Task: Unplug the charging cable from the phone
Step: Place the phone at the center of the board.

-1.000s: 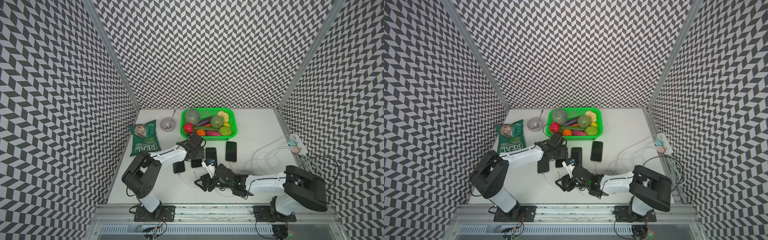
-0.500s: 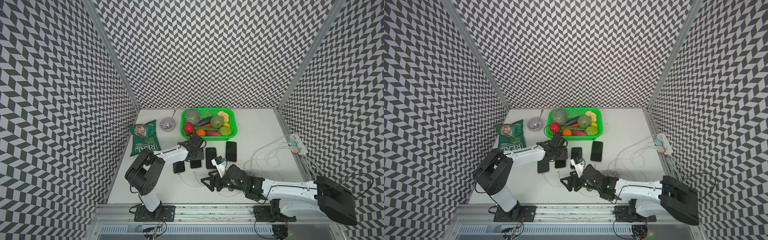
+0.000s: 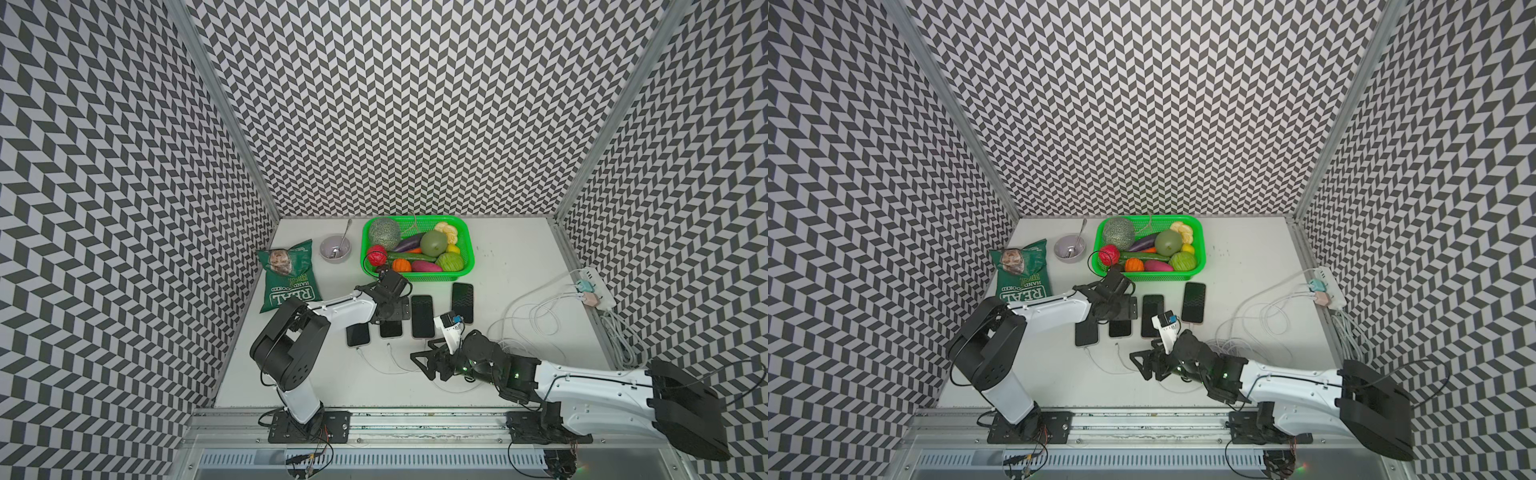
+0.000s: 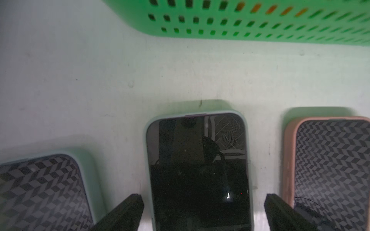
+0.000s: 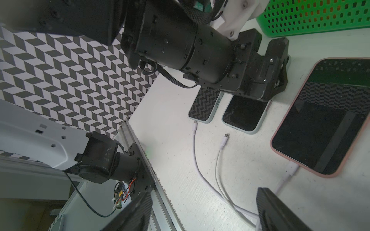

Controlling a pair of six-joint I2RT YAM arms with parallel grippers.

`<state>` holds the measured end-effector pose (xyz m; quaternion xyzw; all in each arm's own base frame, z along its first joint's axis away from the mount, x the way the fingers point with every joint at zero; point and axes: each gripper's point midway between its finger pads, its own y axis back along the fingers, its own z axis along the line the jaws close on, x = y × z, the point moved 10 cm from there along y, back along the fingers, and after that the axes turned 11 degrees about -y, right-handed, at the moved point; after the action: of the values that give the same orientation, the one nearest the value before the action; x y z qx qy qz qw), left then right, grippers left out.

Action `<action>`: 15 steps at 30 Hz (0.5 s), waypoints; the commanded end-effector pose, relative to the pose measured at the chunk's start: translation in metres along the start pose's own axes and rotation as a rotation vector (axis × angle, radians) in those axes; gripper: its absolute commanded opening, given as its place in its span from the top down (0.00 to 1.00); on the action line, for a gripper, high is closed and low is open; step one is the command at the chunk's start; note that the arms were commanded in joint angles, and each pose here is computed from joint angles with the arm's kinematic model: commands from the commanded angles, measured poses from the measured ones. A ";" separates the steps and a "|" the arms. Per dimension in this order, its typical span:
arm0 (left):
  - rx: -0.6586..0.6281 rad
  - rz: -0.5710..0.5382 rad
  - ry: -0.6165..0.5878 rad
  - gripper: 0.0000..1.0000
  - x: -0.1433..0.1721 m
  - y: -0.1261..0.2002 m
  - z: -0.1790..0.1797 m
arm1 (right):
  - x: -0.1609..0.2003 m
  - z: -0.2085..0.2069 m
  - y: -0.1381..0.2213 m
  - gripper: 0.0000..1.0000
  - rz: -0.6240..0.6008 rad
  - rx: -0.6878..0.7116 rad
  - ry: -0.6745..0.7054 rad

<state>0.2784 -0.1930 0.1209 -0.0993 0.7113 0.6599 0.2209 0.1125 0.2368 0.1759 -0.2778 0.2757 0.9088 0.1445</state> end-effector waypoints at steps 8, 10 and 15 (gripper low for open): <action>0.023 -0.058 -0.004 0.00 -0.007 0.016 -0.002 | -0.017 -0.010 0.014 0.15 -0.084 0.026 -0.020; 0.038 -0.072 -0.006 0.00 -0.008 0.021 -0.005 | -0.019 -0.013 0.016 0.15 -0.091 0.033 -0.023; 0.083 -0.103 -0.023 0.00 -0.012 0.033 -0.014 | -0.024 -0.018 0.020 0.14 -0.110 0.050 -0.031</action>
<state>0.2733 -0.1986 0.1412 -0.1120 0.7213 0.6384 0.2442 0.1301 0.2114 0.1838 -0.2674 0.2846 0.8990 0.1983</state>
